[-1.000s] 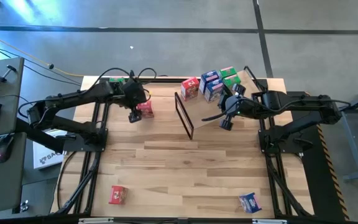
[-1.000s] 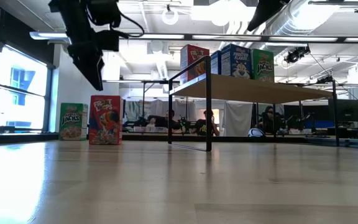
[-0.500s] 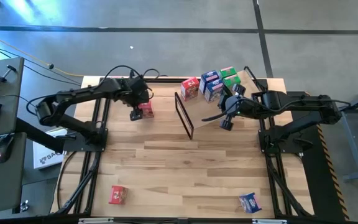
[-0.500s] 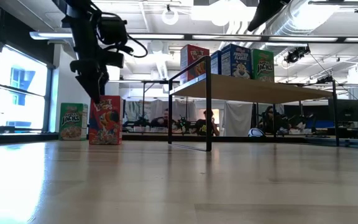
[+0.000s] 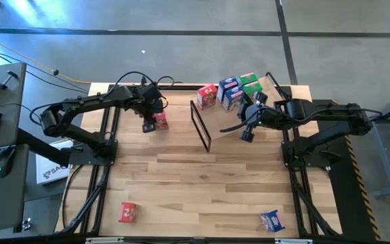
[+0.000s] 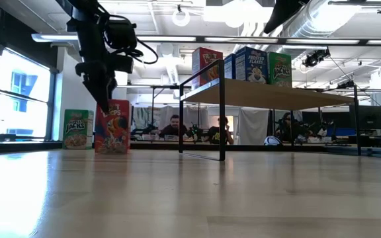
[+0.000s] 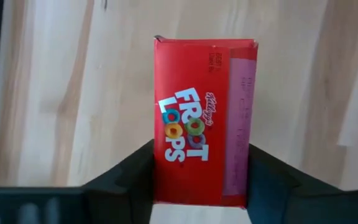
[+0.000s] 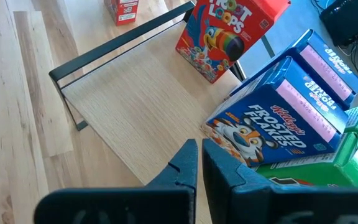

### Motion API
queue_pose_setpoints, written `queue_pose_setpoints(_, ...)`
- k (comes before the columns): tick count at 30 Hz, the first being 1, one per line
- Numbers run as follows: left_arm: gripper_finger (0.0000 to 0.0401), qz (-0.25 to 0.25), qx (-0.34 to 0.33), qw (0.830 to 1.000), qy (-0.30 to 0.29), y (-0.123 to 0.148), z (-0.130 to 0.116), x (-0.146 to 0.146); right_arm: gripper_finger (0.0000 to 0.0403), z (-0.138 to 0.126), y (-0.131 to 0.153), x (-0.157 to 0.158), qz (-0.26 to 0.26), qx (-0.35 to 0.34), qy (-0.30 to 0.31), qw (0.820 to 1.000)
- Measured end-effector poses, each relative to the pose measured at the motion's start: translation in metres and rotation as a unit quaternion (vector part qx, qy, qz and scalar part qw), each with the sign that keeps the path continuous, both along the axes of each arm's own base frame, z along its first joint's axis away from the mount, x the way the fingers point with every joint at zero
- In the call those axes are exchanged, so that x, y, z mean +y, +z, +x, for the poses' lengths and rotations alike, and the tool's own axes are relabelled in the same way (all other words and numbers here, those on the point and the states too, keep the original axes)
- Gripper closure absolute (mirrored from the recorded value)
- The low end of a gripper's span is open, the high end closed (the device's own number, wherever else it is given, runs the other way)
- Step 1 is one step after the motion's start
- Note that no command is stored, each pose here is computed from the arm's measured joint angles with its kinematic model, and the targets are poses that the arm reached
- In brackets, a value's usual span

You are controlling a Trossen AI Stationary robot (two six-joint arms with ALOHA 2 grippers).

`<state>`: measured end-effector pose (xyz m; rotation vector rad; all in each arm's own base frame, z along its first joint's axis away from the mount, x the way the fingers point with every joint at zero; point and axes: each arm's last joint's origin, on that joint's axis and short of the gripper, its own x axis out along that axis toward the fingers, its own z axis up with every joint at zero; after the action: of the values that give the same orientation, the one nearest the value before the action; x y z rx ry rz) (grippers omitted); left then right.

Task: Stack cereal on shelf
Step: Put the top red cereal box on the shelf aligned with the red cereal box

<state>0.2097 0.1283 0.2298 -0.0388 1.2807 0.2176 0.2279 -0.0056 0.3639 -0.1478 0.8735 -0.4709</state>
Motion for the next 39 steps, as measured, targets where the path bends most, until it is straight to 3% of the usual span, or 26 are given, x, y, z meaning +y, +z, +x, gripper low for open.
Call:
queue_pose_setpoints(5,0.0258,-0.011,-0.019,1.000,0.003,0.006,-0.001,-0.008,0.0400,0.000,0.000,0.005,0.001,0.000,0.011,1.000)
queue_pose_setpoints(11,0.0259,-0.063,-0.072,0.995,0.014,0.031,0.002,-0.037,0.0400,-0.005,0.003,0.024,0.020,-0.016,0.038,0.999)
queue_pose_setpoints(17,0.0261,-0.098,-0.106,0.989,-0.021,0.057,0.024,-0.088,0.0400,-0.013,0.003,0.045,0.031,-0.024,0.041,0.998)
queue_pose_setpoints(22,0.0261,-0.105,-0.131,0.985,-0.027,0.064,0.049,-0.125,0.0400,-0.019,0.002,0.063,0.039,-0.038,0.038,0.998)
queue_pose_setpoints(29,0.0261,-0.093,-0.131,0.985,-0.059,0.055,0.093,-0.166,0.0400,-0.025,-0.002,0.095,0.048,-0.061,0.048,0.996)
queue_pose_setpoints(39,0.0261,-0.090,-0.111,0.987,-0.070,0.028,0.150,-0.200,0.0400,-0.019,-0.025,0.143,0.041,-0.059,0.065,0.995)
